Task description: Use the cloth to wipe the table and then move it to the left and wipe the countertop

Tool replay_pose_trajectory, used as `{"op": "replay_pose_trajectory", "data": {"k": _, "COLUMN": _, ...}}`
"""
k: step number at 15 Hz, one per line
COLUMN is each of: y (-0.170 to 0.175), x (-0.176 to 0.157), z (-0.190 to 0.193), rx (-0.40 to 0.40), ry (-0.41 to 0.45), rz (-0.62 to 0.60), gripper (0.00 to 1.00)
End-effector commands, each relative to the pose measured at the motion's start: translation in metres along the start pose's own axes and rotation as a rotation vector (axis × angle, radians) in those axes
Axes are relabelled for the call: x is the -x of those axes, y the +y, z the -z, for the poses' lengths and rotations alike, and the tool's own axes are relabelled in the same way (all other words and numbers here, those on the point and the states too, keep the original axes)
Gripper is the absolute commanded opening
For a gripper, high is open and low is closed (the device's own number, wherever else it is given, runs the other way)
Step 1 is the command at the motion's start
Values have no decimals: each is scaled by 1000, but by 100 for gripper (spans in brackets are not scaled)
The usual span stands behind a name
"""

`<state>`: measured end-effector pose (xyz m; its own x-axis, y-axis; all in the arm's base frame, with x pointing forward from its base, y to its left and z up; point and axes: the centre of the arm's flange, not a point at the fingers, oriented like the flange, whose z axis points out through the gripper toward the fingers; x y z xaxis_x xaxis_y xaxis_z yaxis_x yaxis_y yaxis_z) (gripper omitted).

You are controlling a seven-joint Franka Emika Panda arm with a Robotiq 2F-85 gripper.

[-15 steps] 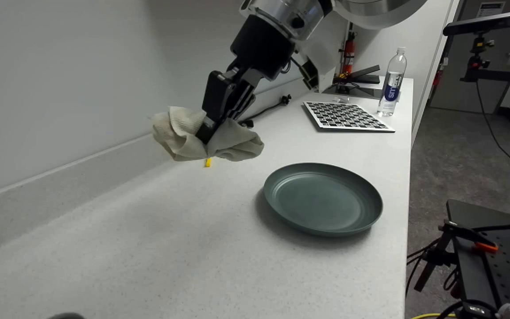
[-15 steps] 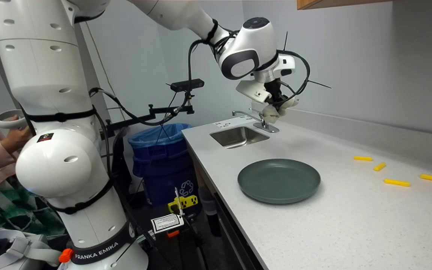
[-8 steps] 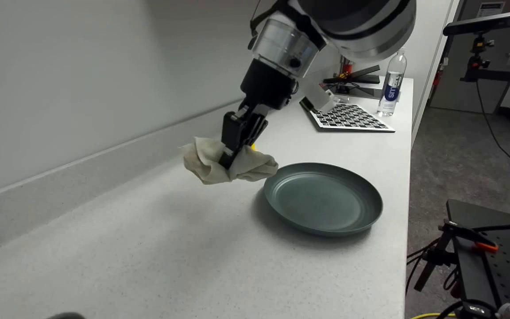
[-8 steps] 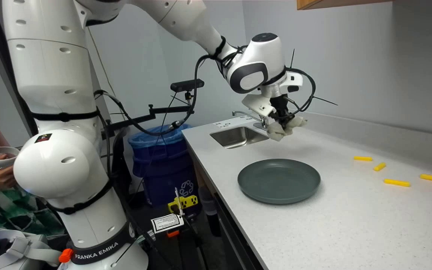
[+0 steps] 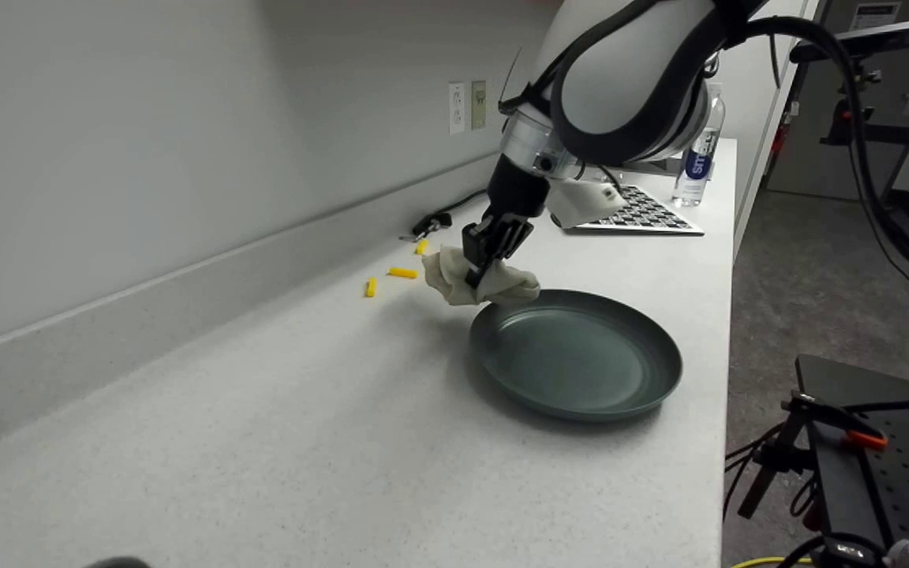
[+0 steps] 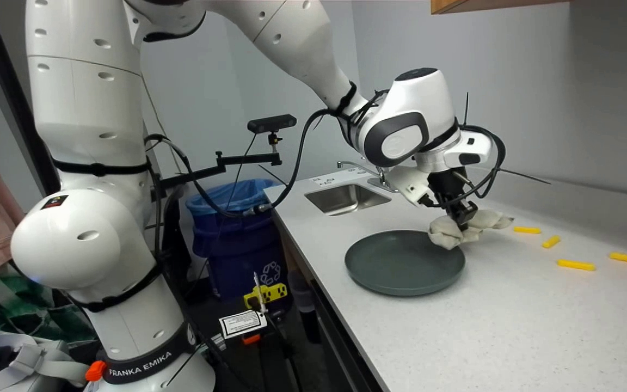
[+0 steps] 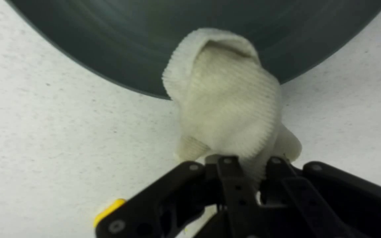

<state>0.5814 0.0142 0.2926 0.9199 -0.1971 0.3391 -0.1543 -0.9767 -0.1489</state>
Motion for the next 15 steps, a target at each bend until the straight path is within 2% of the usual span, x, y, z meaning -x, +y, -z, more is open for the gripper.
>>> {"op": "replay_pose_trajectory", "data": {"k": 1, "y": 21, "x": 8, "z": 7, "rx": 73, "ry": 39, "rz": -75, "gripper": 3}}
{"op": "replay_pose_trajectory", "data": {"k": 9, "y": 48, "x": 10, "z": 10, "rx": 241, "ry": 136, "rz": -223, "gripper": 3}}
{"op": "replay_pose_trajectory", "data": {"k": 12, "y": 54, "x": 8, "z": 14, "rx": 314, "ry": 200, "rz": -292, "gripper": 3}}
{"op": "replay_pose_trajectory", "data": {"k": 15, "y": 55, "x": 8, "z": 18, "rx": 360, "ry": 208, "rz": -323, "gripper": 3}}
